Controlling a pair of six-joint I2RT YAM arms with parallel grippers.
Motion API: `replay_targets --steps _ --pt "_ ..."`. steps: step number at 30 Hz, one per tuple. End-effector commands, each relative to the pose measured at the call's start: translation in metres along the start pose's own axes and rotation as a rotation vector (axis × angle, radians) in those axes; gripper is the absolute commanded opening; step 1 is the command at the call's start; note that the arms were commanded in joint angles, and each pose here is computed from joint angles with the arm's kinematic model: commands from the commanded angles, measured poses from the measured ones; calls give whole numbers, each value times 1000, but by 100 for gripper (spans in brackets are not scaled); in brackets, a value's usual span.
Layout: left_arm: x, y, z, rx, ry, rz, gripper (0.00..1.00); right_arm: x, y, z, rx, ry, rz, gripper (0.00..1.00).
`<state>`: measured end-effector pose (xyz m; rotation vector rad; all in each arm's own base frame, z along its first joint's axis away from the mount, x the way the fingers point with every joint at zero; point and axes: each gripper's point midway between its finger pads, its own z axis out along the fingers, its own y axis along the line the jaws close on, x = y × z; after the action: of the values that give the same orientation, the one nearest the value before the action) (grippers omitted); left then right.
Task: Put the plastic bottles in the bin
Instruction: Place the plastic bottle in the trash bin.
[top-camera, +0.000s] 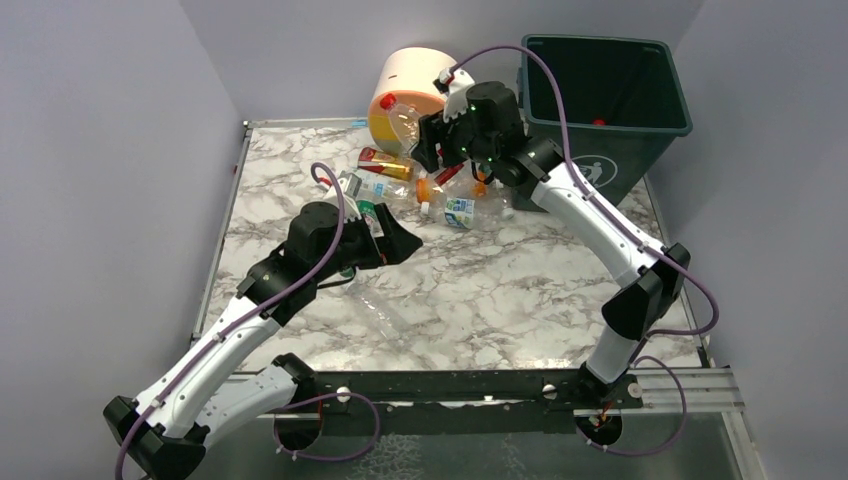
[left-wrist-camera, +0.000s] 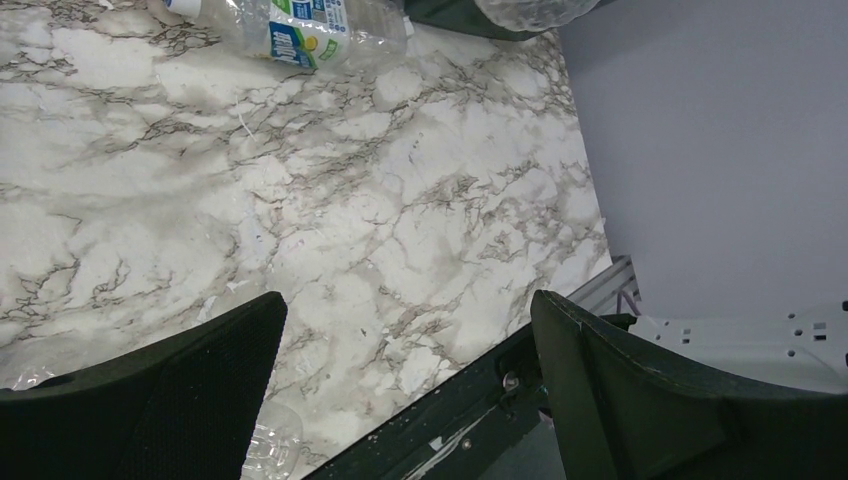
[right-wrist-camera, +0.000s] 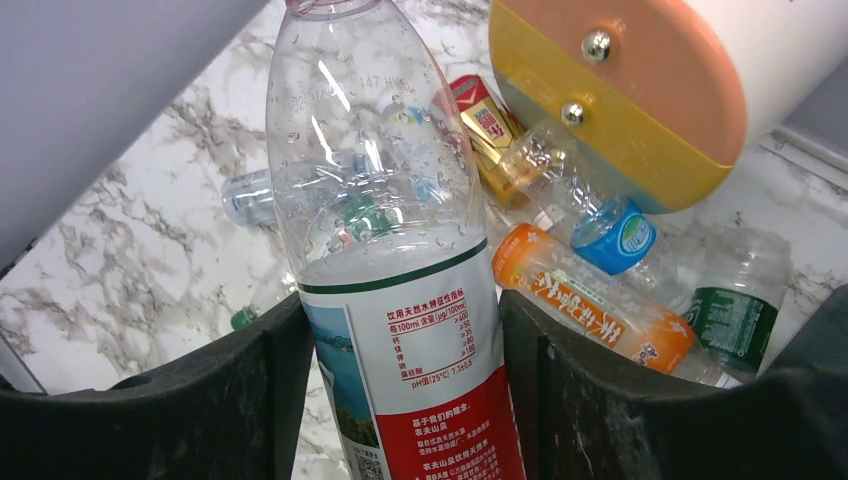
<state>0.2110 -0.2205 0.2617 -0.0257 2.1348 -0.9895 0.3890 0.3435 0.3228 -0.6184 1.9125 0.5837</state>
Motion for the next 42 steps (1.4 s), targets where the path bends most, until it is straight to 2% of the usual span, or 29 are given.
replay_targets --steps 1,6,14,30,35,42 --pt "1 -2 -3 20 -8 -4 99 -31 2 -26 20 -61 -16 66" --pt "2 -2 -4 21 -7 -5 99 -58 0 -41 34 -127 -13 67" --pt "2 -2 -6 25 -8 -6 99 -94 -28 -68 81 -252 50 66" --pt "4 0 -11 24 -14 -7 99 -174 -113 -145 156 -560 242 63" --pt "5 1 -13 21 -14 -8 99 -187 -139 -160 157 -618 301 64" --pt "6 2 -14 17 -13 -8 99 -184 -202 -174 121 -657 460 63"
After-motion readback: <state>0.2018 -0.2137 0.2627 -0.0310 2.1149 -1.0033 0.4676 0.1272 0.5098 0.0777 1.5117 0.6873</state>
